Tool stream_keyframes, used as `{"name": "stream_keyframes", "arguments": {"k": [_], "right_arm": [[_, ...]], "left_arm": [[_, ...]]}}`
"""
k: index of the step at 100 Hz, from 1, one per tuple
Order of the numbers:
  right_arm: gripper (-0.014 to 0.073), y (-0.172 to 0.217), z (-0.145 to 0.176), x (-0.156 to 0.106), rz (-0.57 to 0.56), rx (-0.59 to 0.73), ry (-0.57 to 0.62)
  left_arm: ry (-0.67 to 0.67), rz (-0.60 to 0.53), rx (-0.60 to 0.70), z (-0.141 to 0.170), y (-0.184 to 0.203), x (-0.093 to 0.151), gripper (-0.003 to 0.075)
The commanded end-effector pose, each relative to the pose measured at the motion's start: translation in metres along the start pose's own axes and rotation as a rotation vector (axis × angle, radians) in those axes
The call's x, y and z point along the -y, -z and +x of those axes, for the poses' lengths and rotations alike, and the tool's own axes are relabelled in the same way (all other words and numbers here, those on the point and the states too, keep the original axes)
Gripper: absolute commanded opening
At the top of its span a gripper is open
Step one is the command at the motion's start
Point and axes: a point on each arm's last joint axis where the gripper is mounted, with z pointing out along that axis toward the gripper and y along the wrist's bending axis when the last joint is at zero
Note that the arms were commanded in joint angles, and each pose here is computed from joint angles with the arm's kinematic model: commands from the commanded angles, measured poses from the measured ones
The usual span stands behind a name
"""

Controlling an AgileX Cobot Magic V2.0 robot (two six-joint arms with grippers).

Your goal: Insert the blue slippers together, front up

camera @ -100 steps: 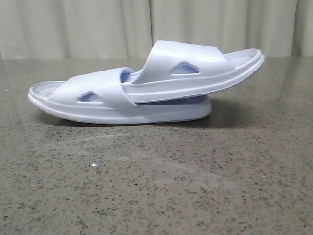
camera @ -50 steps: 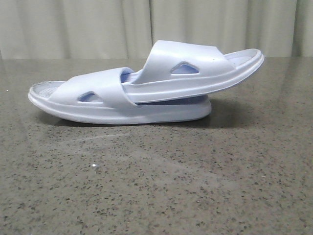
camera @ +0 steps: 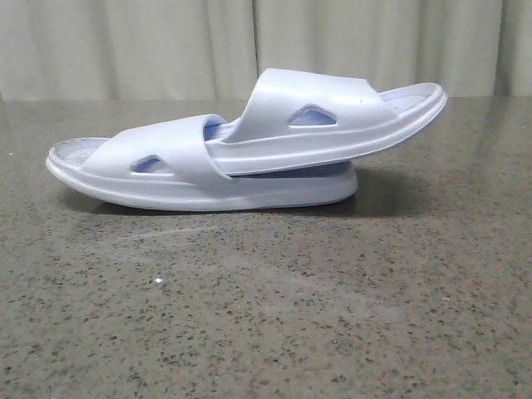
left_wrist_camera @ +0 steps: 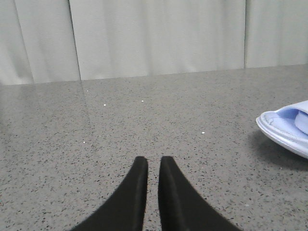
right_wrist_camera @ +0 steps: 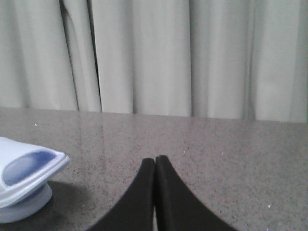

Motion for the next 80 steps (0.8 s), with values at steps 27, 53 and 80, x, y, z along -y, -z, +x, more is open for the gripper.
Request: {"name": "stream_keyframes", "arguments": {"k": [27,53,80], "right_arm": [[-0.0107,-0.002,0.029,0.007,0.105,0.046,-0.074],[-0.0107,0.008,0.051,0.007,0.128,0.072,-0.105],[-0.0107,0.008,0.052,0.007,0.127,0.064,-0.089]], "left_arm": [[0.007,0.003,0.106,-0.006,0.002,0.0,0.0016],[0.007,0.003,0.104,-0.006,0.002,0.0,0.0016],[0.007,0.003,0.104,-0.006,0.002,0.0,0.0016]]}}
